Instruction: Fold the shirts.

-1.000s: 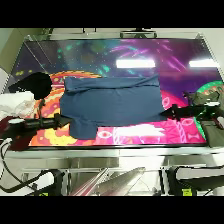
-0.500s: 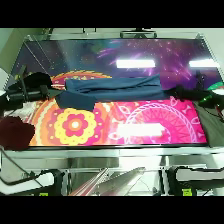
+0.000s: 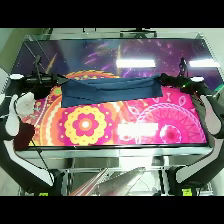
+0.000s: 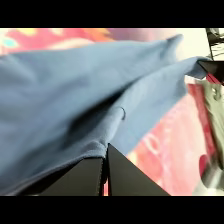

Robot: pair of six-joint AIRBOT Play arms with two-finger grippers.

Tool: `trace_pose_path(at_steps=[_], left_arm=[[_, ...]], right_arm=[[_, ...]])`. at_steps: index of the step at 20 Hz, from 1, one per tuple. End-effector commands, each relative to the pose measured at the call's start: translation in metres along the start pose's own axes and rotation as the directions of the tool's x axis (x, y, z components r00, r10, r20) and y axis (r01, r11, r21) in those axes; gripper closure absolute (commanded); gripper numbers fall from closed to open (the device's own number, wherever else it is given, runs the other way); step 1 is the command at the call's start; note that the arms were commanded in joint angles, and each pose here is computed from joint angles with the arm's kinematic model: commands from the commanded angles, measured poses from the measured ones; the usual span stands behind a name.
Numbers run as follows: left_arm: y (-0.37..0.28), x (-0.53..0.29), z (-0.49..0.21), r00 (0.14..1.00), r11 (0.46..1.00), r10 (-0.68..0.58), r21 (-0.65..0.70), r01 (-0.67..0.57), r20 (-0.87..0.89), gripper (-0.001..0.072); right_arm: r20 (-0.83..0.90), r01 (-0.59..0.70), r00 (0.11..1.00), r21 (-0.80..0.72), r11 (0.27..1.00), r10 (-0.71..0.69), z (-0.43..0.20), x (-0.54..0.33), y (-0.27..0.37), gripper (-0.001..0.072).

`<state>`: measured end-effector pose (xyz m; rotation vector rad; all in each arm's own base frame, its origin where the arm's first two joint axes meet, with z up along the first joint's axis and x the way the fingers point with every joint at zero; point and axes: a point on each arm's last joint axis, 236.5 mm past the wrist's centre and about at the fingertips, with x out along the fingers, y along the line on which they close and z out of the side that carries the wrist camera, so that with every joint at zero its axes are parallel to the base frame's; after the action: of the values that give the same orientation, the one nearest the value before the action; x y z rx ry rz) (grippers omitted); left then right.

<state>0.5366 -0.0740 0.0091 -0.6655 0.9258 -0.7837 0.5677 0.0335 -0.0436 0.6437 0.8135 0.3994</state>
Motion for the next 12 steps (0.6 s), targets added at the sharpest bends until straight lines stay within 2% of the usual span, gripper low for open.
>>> trace_pose_path(at_steps=[1,2,3,4,5,7,9,12], left_arm=[[0.026,0.014,0.018,1.000,1.000,0.002,0.019,-0.002,0.014,0.0676],[0.024,0.012,0.029,1.000,0.999,0.005,0.047,-0.006,0.029,0.0417],[0.022,0.006,0.041,0.999,0.997,0.009,0.074,-0.013,0.050,0.0244],[0.018,-0.004,0.054,0.997,0.994,0.019,0.107,-0.027,0.077,-0.0013],[0.013,-0.014,0.066,0.994,0.991,0.022,0.128,-0.035,0.103,-0.0003],[0.006,-0.042,0.089,0.987,0.992,0.032,0.115,-0.050,0.156,-0.0003],[-0.001,-0.058,0.092,0.987,0.994,0.024,0.102,-0.040,0.158,-0.0001],[-0.003,-0.060,0.074,0.992,0.998,0.017,0.056,-0.024,0.126,0.0139]], right_arm=[[-0.024,0.046,0.999,-0.013,0.999,-0.046,-0.008,0.019,-0.026,0.0682],[-0.035,0.072,0.997,-0.047,0.996,-0.074,-0.009,0.017,-0.032,0.0514],[-0.051,0.094,0.994,-0.089,0.992,-0.099,-0.009,0.012,-0.037,0.0368],[-0.068,0.122,0.989,-0.119,0.985,-0.131,-0.005,0.003,-0.042,0.0277],[-0.077,0.162,0.982,-0.123,0.979,-0.172,0.002,-0.007,-0.051,0.0208],[-0.094,0.239,0.965,-0.064,0.969,-0.244,0.016,-0.028,-0.071,0.0194],[-0.139,0.209,0.968,-0.031,0.977,-0.211,0.014,-0.034,-0.073,0.0194],[-0.210,0.144,0.968,0.021,0.989,-0.136,-0.002,-0.023,-0.071,0.0195]])
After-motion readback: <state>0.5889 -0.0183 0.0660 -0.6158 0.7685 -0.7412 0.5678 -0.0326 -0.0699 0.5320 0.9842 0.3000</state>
